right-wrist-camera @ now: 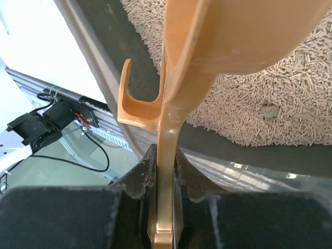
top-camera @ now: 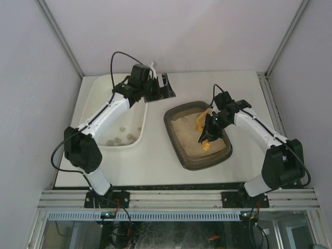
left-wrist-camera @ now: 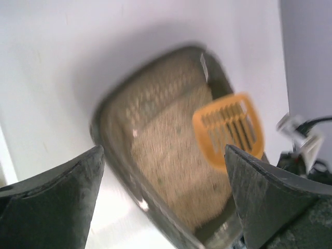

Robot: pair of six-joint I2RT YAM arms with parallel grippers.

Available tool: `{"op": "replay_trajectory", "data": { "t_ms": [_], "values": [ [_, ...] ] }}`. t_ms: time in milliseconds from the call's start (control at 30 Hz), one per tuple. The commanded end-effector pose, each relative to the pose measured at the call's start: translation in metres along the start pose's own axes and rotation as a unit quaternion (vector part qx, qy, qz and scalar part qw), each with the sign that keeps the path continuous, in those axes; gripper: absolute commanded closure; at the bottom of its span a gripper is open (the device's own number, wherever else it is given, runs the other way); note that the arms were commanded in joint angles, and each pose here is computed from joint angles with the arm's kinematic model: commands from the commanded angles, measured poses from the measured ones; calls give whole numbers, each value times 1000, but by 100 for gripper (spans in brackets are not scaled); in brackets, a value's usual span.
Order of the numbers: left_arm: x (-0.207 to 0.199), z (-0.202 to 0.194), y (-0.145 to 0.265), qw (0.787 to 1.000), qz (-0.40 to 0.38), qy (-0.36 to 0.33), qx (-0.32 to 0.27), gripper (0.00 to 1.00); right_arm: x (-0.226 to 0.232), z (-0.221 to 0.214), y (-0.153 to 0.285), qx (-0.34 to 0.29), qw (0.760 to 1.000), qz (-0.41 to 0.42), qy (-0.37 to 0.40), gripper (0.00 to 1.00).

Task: Clean the litter box

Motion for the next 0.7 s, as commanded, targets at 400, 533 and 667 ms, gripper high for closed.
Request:
{"op": "replay_trajectory", "data": {
  "t_ms": [400,533,667],
  "values": [
    [36,33,-134,985,-153,-56,-46,0,22,32,-24,3,1000,-12,-7,100],
    [39,17,-140,983,-179,-21,-34,0,18,36,-37,21,999,-24,-21,100],
    [39,8,-136,982,-187,-4,-39,0,17,38,-48,36,998,-33,-27,100]
  ]
}}
Point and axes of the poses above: each gripper's point midway between its finger pads, its own y axis back along the fingers, its own x axis along the line the jaws close on, z = x × y, the point moved 9 cm from there along y, back along the fingers, and after that the axes turned 6 degrees about -y, right-handed, at the moved point
